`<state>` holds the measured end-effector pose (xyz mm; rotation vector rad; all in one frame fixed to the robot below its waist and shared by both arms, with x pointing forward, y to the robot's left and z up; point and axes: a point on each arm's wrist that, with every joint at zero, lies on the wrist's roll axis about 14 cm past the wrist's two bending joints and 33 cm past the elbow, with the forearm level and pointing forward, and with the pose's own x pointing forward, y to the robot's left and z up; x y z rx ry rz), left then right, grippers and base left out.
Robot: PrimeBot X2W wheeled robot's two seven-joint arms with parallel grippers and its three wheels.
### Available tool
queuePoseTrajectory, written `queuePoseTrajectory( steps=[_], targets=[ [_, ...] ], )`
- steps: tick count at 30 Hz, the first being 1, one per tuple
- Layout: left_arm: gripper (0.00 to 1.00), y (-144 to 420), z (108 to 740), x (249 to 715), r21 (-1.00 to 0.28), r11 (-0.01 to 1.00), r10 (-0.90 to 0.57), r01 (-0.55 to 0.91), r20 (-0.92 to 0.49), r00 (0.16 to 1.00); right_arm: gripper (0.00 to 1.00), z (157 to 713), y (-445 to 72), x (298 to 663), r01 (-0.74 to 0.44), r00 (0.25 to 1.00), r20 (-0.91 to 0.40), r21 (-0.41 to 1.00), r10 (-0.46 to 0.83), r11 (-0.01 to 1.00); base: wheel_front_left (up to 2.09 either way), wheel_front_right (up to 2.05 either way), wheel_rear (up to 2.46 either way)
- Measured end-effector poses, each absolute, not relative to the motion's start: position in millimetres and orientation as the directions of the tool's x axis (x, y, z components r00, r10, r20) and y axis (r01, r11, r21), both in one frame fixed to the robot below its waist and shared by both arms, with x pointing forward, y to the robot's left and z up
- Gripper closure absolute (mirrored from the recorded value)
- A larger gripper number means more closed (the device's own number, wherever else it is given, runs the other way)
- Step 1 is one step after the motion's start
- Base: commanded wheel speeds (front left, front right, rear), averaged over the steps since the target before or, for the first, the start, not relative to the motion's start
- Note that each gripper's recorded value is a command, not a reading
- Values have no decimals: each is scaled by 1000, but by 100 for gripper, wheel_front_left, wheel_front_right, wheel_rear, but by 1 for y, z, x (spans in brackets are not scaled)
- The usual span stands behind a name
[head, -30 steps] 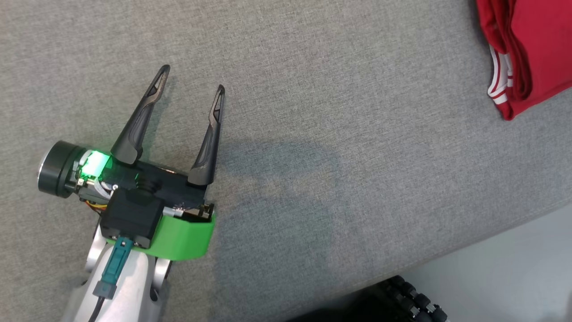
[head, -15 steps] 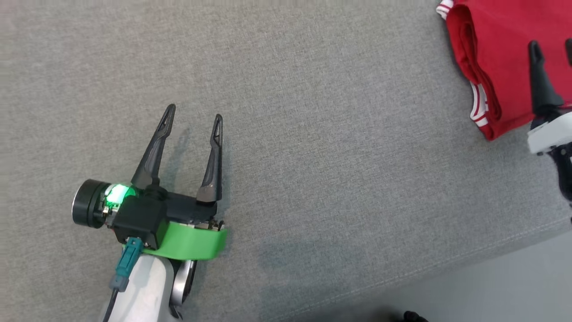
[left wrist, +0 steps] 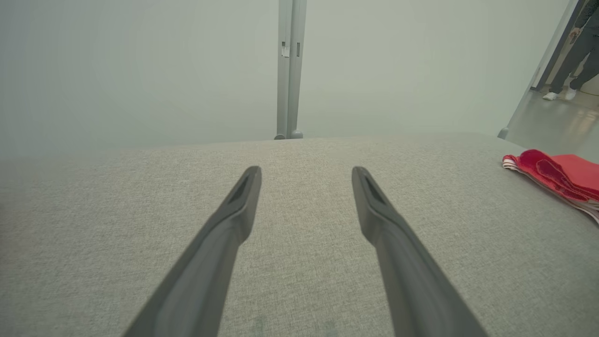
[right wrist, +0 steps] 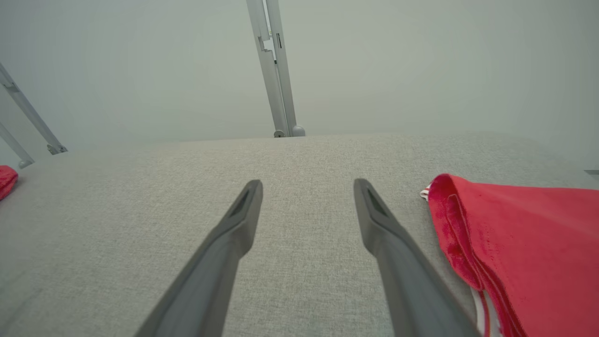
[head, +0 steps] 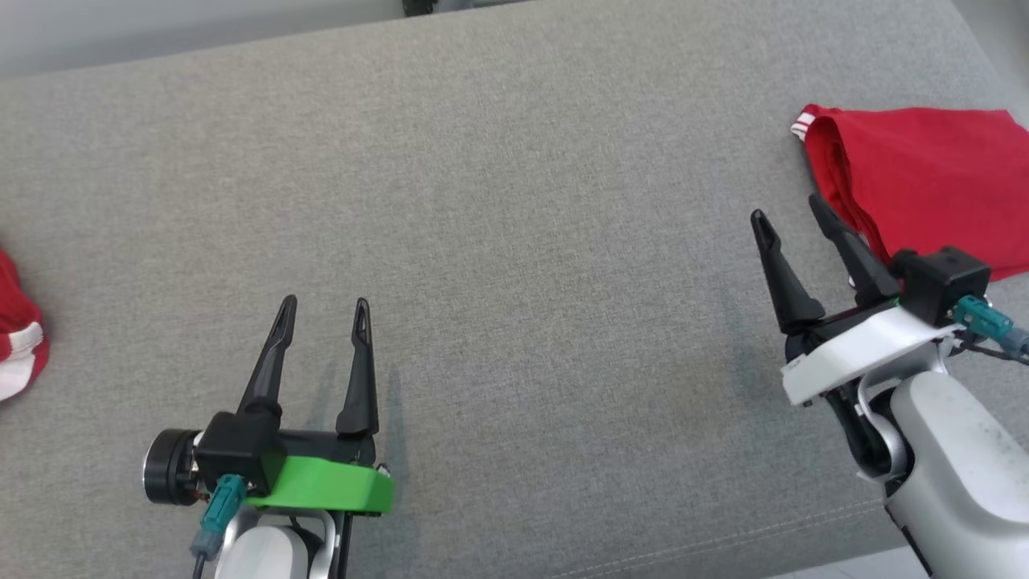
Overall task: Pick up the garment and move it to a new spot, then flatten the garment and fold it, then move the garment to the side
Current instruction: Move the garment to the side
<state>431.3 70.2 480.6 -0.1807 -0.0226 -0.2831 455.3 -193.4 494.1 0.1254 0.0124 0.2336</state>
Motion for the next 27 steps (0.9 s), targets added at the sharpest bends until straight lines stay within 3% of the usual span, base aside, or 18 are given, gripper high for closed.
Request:
queuePoseTrajectory(
  steps=[4, 13, 27],
  targets=[
    [0, 87, 493, 417, -164, 958, -227, 235, 66, 972, 0, 513, -167, 441, -277, 960, 69, 130, 270, 952, 0, 0, 0],
    [0, 120, 514, 386, -139, 980, -128, 143, 108, 986, 0, 561, -153, 409, -255, 946, 233, 99, 227, 962, 0, 0, 0],
    [0, 153, 508, 337, -137, 989, -36, 47, 85, 996, 0, 552, -147, 355, -222, 954, 222, 71, 201, 972, 0, 0, 0]
  ],
)
